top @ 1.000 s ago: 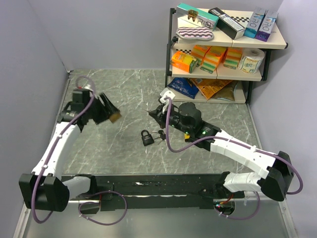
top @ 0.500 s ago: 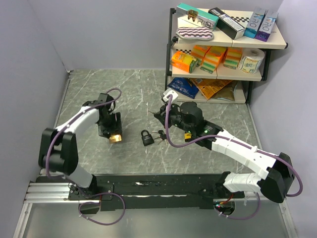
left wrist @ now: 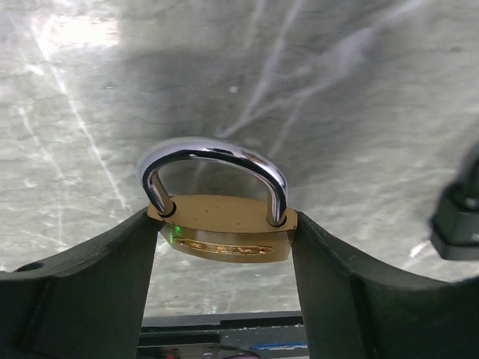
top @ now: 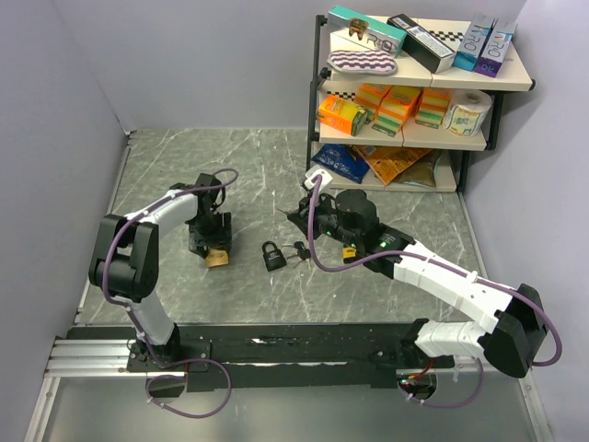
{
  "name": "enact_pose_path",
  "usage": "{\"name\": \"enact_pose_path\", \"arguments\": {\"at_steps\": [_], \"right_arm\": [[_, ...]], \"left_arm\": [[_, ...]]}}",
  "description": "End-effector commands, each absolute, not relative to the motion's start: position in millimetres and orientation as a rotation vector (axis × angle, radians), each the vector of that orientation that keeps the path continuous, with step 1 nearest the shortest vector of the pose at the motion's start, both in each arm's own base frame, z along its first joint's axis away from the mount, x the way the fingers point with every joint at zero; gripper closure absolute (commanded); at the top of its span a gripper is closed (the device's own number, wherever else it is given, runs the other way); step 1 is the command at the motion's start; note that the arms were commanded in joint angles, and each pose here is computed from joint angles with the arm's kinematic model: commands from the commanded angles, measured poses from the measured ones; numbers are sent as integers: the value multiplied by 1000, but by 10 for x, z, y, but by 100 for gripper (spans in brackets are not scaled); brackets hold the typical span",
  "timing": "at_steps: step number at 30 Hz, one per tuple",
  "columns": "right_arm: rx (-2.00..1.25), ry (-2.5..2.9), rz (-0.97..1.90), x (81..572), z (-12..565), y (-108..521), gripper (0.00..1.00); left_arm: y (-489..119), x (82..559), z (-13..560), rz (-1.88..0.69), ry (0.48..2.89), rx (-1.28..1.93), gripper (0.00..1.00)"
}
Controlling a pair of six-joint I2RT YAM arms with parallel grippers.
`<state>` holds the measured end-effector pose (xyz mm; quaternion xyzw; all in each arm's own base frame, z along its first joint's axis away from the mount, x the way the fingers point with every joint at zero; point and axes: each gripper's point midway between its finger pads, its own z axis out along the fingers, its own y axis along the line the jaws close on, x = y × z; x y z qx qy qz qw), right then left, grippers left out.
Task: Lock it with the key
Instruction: Place the lock at the center of the board.
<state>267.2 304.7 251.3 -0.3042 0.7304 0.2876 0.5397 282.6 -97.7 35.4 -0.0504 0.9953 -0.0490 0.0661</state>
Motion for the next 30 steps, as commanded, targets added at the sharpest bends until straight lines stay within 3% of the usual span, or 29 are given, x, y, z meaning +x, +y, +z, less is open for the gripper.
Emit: {"name": "enact_pose_path", "arguments": {"at_steps": [1,18,21,28,30], "right_arm": [[-722,1703,728,2647,2627,3080,100],[-892,1893,891,2662,2117,3647,100],[-877,1912,927,2686,2099,3742,100],[-813,2085,1064,2652,1890,4002,100],[-792,2115,1088,2639,1828,4048,100]], "left_arm": [[-889,2913,456,-74,2982,-99,99],[-431,2823,204,170,3092,16,96],[-411,2798,177,173,3100,17,88],[-408,2803,205,163,3097,33,39],[-410,2814,250,152,3080,31,31]]}}
